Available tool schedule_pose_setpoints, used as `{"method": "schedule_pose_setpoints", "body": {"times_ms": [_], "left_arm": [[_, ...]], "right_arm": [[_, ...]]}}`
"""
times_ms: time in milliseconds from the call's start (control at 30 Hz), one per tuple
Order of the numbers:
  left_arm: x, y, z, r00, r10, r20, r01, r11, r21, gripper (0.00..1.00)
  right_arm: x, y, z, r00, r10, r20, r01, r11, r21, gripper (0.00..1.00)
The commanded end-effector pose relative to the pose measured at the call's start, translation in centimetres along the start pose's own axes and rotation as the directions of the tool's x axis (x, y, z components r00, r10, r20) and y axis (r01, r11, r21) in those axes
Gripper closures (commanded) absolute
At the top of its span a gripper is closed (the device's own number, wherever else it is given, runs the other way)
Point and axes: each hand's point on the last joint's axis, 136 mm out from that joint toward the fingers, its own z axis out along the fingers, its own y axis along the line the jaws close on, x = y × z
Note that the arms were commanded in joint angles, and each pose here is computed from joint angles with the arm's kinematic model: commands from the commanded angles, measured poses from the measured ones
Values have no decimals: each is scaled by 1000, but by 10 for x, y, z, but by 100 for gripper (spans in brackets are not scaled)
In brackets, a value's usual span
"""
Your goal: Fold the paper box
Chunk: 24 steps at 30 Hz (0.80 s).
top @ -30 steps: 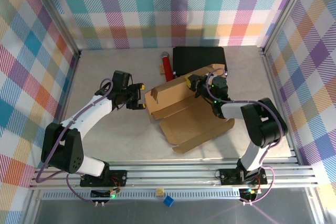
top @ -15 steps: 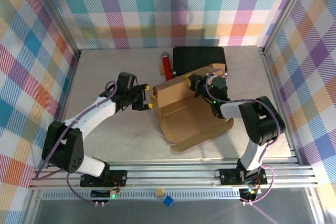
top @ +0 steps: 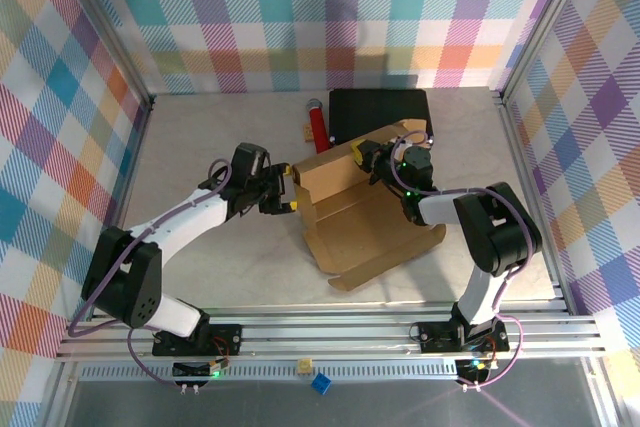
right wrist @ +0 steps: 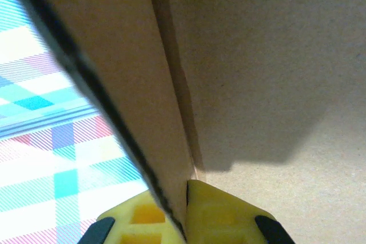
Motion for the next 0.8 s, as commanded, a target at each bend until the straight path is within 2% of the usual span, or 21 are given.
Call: {"method": "schedule_pose_setpoints", "body": {"times_ms": [0,167,233,333,367,433,533,633,700,767], "left_arm": [[9,-5,-13,987,-160,-28,162,986,46,27],[6,-4,-25,982,-189,-12,189,979,80,26],[4,-12,-30,991,-136,-2,136,983,121,28],[5,-27,-30,999,49,-2,-49,988,145,30],[5,-29,-27,990,138,-9,-135,981,137,30],[2,-24,-24,943,331,-26,-328,940,90,37],[-7,-8,-37,790,613,-21,-613,789,-38,46],[-17,-10,-68,531,846,32,-835,530,-148,48],[-28,-11,-89,353,933,71,-907,360,-219,49],[-28,-10,-98,190,978,87,-957,204,-206,55]], "right_arm": [[7,16,8,999,-8,-37,6,999,-53,100],[6,15,11,999,-7,-38,5,998,-56,100],[4,14,10,1000,0,-23,-1,999,-48,100],[2,15,11,1000,-1,-12,1,1000,-30,100],[2,17,13,1000,-5,-16,5,1000,-25,100],[2,14,18,1000,-1,-28,1,1000,-1,100],[3,8,19,999,14,-36,-12,999,40,100],[2,7,17,999,15,-38,-13,998,64,100],[1,8,18,999,15,-46,-11,997,77,100],[1,10,18,998,11,-55,-6,997,80,100]]}}
